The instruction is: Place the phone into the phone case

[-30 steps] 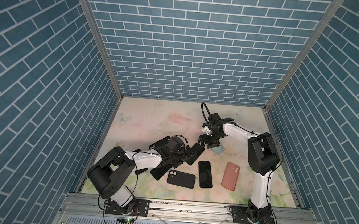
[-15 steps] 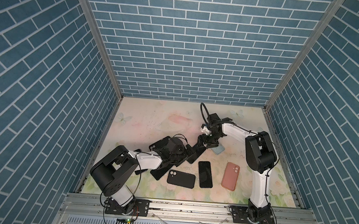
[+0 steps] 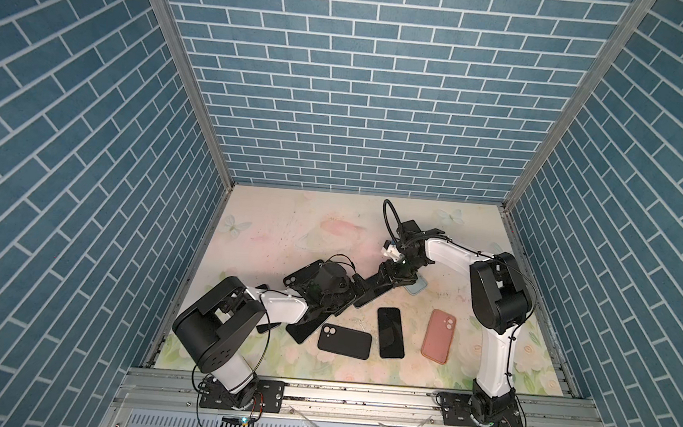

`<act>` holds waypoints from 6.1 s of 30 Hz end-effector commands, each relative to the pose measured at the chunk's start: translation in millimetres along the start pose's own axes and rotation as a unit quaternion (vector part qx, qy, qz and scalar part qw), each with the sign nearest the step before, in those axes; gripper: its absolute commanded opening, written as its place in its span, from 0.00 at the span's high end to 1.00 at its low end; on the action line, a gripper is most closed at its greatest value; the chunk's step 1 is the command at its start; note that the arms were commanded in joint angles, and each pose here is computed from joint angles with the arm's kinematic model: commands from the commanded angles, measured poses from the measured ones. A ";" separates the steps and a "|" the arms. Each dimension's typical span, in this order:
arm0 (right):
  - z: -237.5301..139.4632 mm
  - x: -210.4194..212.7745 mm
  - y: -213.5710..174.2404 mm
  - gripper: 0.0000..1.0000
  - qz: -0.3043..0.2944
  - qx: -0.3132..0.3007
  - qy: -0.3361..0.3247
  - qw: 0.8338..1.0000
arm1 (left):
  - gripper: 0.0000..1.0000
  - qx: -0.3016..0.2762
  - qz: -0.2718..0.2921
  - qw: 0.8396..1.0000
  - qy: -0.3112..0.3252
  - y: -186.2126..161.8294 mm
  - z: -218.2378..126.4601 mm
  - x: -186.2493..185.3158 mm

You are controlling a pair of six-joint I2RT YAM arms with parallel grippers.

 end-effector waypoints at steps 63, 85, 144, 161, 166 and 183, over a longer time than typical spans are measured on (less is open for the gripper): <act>-165.2 16.1 -37.7 1.00 0.031 -0.270 0.143 0.952 | 0.04 -0.034 0.266 0.962 0.043 71.7 -113.1 -67.6; -231.8 -35.6 -118.6 1.00 0.172 -0.440 -0.145 0.869 | 0.14 0.138 0.202 0.941 0.233 22.3 43.3 -125.5; -246.3 -22.2 -164.2 1.00 0.175 -0.430 -0.122 0.878 | 1.00 0.175 0.697 0.688 0.103 130.5 88.0 -130.2; -235.9 -14.8 -152.9 1.00 0.190 -0.391 -0.058 0.899 | 1.00 0.243 0.825 0.510 0.035 121.6 122.4 -102.1; -236.8 -13.9 -147.9 1.00 0.187 -0.386 -0.060 0.901 | 0.75 0.229 0.817 0.527 0.053 123.9 127.7 -97.5; -238.0 14.8 -101.8 1.00 0.063 -0.369 0.035 0.926 | 0.00 -0.204 0.500 0.824 0.173 215.4 -94.1 -151.2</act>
Point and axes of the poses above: each gripper's point midway between its finger pads, its own z axis out along the fingers, its own x axis along the line the jaws close on, y = z × x, the point moved 9 cm from there along -z, back along the fingers, and after that the axes turned 8 degrees about z, right-handed, at the moved point
